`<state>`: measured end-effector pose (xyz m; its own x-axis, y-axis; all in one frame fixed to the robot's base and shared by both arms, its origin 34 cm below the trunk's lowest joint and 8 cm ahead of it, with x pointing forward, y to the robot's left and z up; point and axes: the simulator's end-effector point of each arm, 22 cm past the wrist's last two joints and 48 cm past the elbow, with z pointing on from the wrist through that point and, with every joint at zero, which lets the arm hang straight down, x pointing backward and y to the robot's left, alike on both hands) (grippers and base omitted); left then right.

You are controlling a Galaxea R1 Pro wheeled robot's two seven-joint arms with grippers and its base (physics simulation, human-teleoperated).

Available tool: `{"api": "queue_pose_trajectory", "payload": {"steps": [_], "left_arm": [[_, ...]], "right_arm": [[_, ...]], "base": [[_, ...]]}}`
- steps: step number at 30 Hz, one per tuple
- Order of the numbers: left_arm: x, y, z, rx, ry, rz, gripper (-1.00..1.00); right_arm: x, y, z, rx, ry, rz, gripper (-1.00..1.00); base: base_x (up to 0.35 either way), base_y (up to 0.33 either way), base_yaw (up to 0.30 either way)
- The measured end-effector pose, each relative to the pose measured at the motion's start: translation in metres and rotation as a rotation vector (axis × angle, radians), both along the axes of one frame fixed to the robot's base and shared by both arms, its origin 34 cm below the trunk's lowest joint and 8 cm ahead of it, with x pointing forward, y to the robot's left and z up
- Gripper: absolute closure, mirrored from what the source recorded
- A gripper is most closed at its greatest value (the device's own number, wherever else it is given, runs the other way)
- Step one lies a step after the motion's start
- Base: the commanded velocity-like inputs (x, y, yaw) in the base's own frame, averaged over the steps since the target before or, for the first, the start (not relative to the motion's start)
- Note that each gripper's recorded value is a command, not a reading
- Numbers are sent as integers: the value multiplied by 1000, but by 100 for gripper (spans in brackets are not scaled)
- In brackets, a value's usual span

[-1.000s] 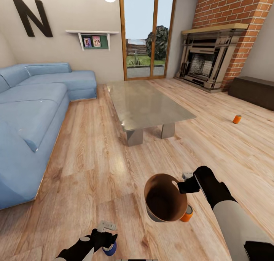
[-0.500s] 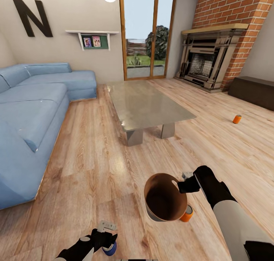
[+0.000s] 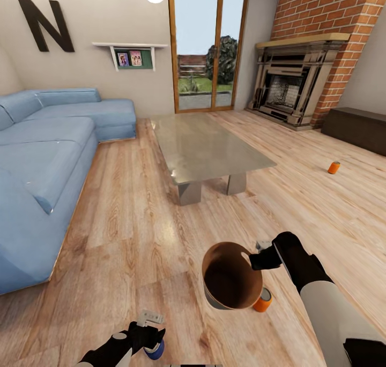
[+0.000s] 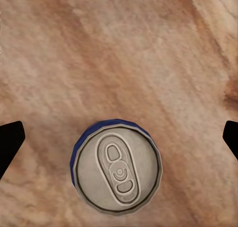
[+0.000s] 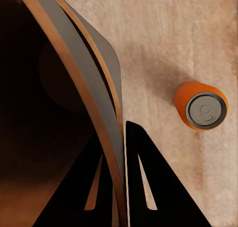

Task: Put the three can of soda from the living room inside the tash can in the kitchen.

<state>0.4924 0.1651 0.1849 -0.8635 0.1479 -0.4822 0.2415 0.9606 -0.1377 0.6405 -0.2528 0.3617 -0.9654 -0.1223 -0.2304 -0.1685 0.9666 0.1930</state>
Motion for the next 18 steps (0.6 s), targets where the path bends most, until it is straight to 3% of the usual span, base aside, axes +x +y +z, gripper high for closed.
{"api": "queue_pose_trajectory", "payload": {"steps": [4, 18], "left_arm": [[0, 0, 0, 0, 0, 0, -100], [-18, 1, -21, 2, 53, -2, -100]], "right_arm": [[3, 8, 7, 38, -10, 1, 100], [-3, 6, -19, 27, 29, 10, 100]], "base": [[0, 0, 0], [0, 0, 0]]}}
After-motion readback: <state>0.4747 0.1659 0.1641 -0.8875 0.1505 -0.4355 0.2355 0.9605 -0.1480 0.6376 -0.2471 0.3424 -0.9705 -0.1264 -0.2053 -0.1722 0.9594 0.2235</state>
